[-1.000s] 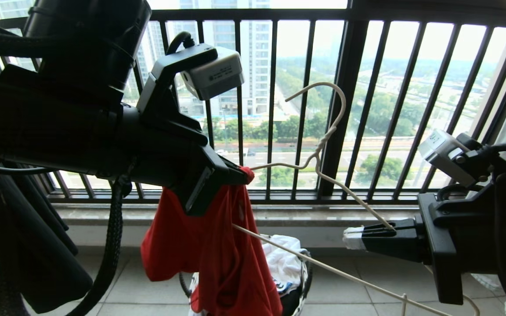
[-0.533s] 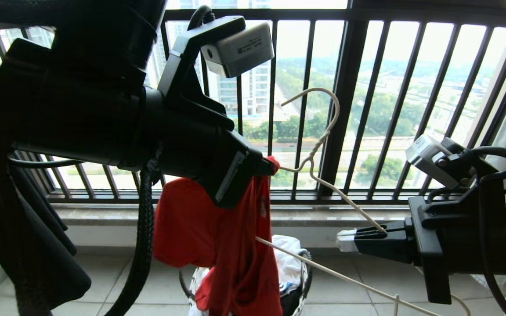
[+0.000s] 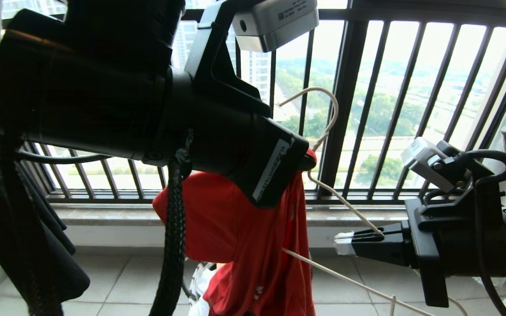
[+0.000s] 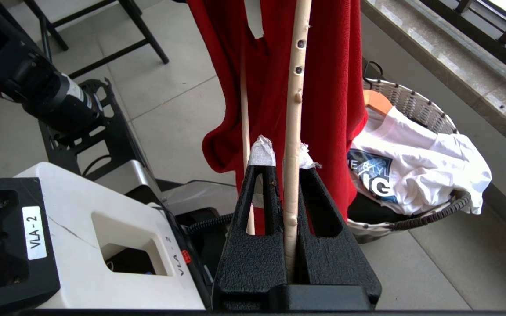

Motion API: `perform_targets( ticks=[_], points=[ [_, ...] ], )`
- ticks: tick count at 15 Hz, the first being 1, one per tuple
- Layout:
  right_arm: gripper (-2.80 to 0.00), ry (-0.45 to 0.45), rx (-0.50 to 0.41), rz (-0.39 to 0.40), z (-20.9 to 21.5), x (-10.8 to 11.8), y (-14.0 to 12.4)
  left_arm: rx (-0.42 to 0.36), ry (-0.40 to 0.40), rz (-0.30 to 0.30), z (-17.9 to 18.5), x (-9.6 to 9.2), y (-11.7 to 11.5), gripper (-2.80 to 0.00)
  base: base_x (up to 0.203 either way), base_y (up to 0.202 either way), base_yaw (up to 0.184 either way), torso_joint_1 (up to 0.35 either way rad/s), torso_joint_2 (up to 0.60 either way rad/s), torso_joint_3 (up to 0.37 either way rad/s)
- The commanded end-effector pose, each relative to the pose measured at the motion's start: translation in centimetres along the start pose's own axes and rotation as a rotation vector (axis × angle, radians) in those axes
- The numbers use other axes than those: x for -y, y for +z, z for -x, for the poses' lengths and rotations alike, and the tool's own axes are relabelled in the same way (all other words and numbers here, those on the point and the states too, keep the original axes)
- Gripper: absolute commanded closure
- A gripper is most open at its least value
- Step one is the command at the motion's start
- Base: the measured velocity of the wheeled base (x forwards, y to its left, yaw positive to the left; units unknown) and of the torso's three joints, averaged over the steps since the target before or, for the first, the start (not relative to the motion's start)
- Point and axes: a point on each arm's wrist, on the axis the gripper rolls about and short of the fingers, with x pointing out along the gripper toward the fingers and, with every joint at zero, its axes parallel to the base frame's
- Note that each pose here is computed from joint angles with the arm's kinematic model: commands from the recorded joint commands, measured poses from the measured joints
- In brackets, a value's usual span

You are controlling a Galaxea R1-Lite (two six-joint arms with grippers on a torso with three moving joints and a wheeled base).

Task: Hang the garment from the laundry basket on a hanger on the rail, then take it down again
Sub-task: Hang the clothes on the clothes rack

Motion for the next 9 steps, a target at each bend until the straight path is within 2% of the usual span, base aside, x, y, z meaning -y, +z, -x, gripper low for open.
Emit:
perform_targets(
  ticks=[1, 6, 9],
  points=[
    [0.0, 0.003, 0.002, 0.002, 0.0, 0.0, 0.0, -0.016, -0.006, -0.01, -0.8, 0.5, -0.1, 0.0, 0.0, 0.0, 0.0, 0.0, 0.0, 0.0],
    [0.0, 0.004, 0.006, 0.004, 0.2, -0.1, 0.1, 0.014, 0.032, -0.048, -0.8, 1.3, 1.0, 0.0, 0.0, 0.0, 0.0, 0.0, 0.0, 0.0],
    [0.0, 0.001, 0.009, 0.005, 0.3, -0.1, 0.1, -0.003, 0.14, -0.106, -1.3, 1.2, 1.2, 0.0, 0.0, 0.0, 0.0, 0.0, 0.0, 0.0]
  ],
)
